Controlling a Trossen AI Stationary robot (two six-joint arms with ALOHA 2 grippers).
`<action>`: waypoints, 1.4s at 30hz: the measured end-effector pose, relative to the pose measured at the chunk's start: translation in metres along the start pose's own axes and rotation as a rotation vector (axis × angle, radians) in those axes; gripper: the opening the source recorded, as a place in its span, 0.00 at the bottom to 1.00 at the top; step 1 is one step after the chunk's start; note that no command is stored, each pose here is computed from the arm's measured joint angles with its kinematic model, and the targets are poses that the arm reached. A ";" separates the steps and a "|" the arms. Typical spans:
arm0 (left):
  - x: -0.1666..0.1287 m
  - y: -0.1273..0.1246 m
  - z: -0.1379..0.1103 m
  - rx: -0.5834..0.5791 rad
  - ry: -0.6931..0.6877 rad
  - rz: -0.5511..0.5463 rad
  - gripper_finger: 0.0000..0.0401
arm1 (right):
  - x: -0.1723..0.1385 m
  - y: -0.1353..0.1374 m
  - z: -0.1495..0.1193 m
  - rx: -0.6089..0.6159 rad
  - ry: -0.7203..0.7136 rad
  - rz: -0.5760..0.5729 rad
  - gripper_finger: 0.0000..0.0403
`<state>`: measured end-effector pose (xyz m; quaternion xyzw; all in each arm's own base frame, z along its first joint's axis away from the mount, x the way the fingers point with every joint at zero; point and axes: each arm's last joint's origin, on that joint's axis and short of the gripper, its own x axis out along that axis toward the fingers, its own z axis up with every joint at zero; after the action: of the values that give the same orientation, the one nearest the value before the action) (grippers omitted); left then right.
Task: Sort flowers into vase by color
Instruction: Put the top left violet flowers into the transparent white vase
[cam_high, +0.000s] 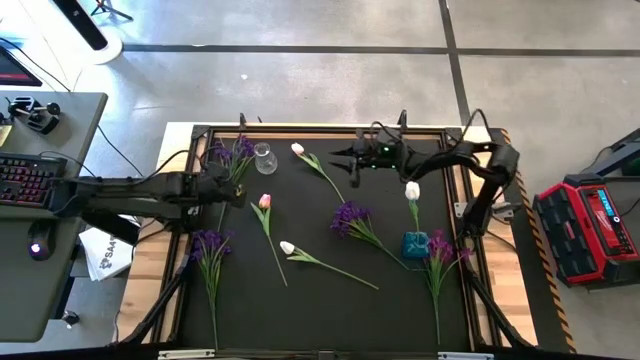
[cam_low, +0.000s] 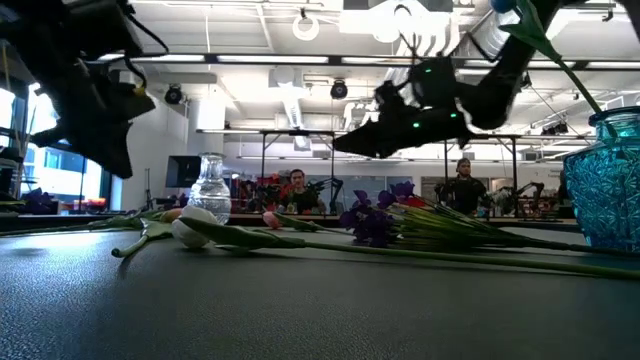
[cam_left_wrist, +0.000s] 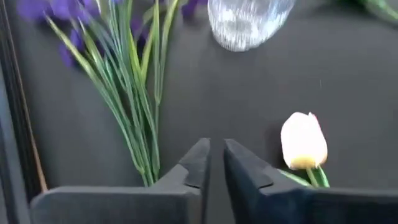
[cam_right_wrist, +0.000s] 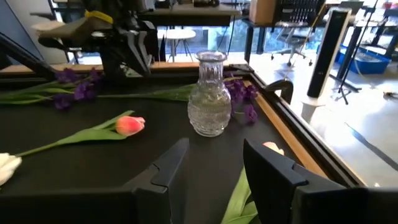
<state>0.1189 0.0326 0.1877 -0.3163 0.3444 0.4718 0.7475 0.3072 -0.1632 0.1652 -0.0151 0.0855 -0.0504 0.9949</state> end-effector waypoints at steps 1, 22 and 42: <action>0.001 0.000 0.000 -0.015 0.026 -0.004 0.14 | 0.004 -0.001 0.000 0.005 0.014 0.002 0.33; 0.055 -0.002 -0.006 -0.107 0.037 0.330 0.53 | 0.027 0.026 0.004 -0.042 0.085 0.169 0.33; 0.071 0.001 -0.016 -0.140 0.113 0.390 0.03 | 0.038 0.085 0.003 -0.108 0.125 0.352 0.33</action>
<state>0.1372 0.0549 0.1214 -0.3208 0.4068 0.6117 0.5978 0.3528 -0.0824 0.1580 -0.0503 0.1512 0.1280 0.9789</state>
